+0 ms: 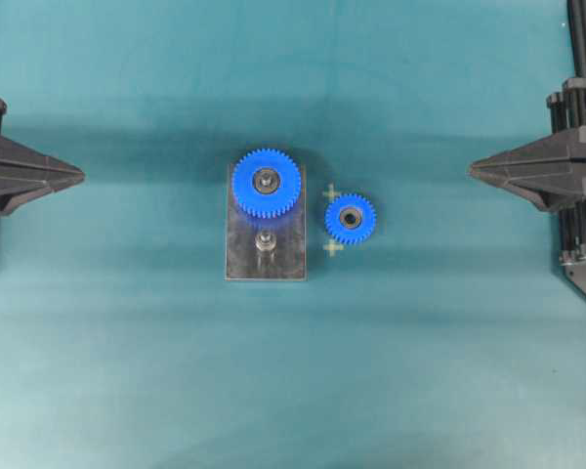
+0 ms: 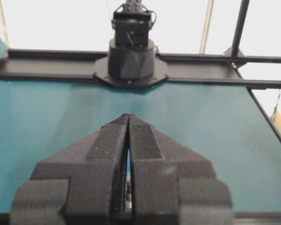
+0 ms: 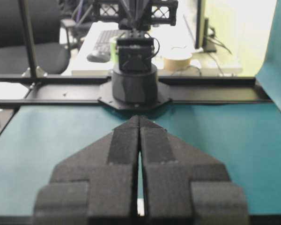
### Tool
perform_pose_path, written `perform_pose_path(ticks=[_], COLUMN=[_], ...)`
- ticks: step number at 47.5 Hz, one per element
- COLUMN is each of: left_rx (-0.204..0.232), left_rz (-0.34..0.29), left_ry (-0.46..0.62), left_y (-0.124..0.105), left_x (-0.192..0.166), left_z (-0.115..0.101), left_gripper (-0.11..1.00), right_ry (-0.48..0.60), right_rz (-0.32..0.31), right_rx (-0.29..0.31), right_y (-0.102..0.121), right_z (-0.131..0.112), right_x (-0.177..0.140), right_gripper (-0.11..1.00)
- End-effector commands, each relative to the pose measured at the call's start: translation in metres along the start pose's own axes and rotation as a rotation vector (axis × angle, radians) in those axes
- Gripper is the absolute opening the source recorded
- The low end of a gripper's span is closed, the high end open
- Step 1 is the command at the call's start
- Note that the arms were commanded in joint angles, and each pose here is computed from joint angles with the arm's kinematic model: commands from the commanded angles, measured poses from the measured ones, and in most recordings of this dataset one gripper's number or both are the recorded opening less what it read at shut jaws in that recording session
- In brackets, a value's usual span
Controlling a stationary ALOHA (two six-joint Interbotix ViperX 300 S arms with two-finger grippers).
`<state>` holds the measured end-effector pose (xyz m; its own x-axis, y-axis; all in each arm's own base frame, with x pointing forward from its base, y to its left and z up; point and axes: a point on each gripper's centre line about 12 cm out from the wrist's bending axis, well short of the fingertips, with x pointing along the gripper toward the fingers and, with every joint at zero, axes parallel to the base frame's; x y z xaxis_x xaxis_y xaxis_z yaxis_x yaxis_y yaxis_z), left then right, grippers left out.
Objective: Fit the small gear onto the shaft.
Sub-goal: 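Move the right gripper toward the small blue gear, then lower the right gripper and grasp the small blue gear by its bore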
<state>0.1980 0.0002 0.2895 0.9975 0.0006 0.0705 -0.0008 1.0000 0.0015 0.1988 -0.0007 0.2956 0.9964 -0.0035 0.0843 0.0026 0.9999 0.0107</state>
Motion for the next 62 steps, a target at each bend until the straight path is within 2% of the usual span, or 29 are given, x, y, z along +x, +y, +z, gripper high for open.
perform_pose_path(ticks=[1,5,9,16,24,31,37,45,52,58,62], left_rx=[-0.058,-0.098,-0.098,-0.089,-0.087,-0.084,-0.087,-0.087,-0.087,-0.087,-0.087], left_rz=[-0.023,-0.020,-0.019,-0.018,-0.010,-0.005,-0.004,-0.006,-0.006,-0.006,-0.006], left_ry=[0.091,0.155,0.187,0.254,0.357,0.438,0.459,0.460,0.460,0.461,0.461], left_y=[-0.005,-0.006,-0.006,-0.006,-0.006,-0.006,-0.006,-0.007,-0.007,-0.007,-0.007], left_x=[0.008,0.015,0.021,0.027,0.032,0.036,0.038,0.041,0.041,0.041,0.042], left_z=[-0.014,-0.020,-0.021,-0.025,-0.030,-0.034,-0.038,-0.036,-0.036,-0.036,-0.036], left_gripper=[0.00,0.00,0.00,0.00,0.00,0.00,0.00,0.00,0.00,0.00,0.00], right_ry=[-0.003,0.065,0.193,0.411,0.622,0.828,0.990,1.148,1.229,1.268,1.288], right_rz=[0.004,-0.026,-0.053,-0.076,-0.162,-0.208,-0.229,-0.242,-0.245,-0.256,-0.271], right_rx=[0.014,0.132,0.220,0.256,0.325,0.342,0.347,0.358,0.360,0.370,0.378], right_y=[0.001,-0.002,-0.005,-0.007,-0.022,-0.032,-0.037,-0.043,-0.047,-0.052,-0.058], right_z=[0.001,-0.005,-0.015,-0.022,-0.025,-0.044,-0.069,-0.095,-0.112,-0.126,-0.135], right_x=[0.002,0.002,0.003,0.007,0.027,0.047,0.062,0.087,0.107,0.121,0.127], right_gripper=[0.01,0.03,-0.03,-0.03,-0.03,-0.03,-0.03,-0.02,-0.01,0.09,0.26])
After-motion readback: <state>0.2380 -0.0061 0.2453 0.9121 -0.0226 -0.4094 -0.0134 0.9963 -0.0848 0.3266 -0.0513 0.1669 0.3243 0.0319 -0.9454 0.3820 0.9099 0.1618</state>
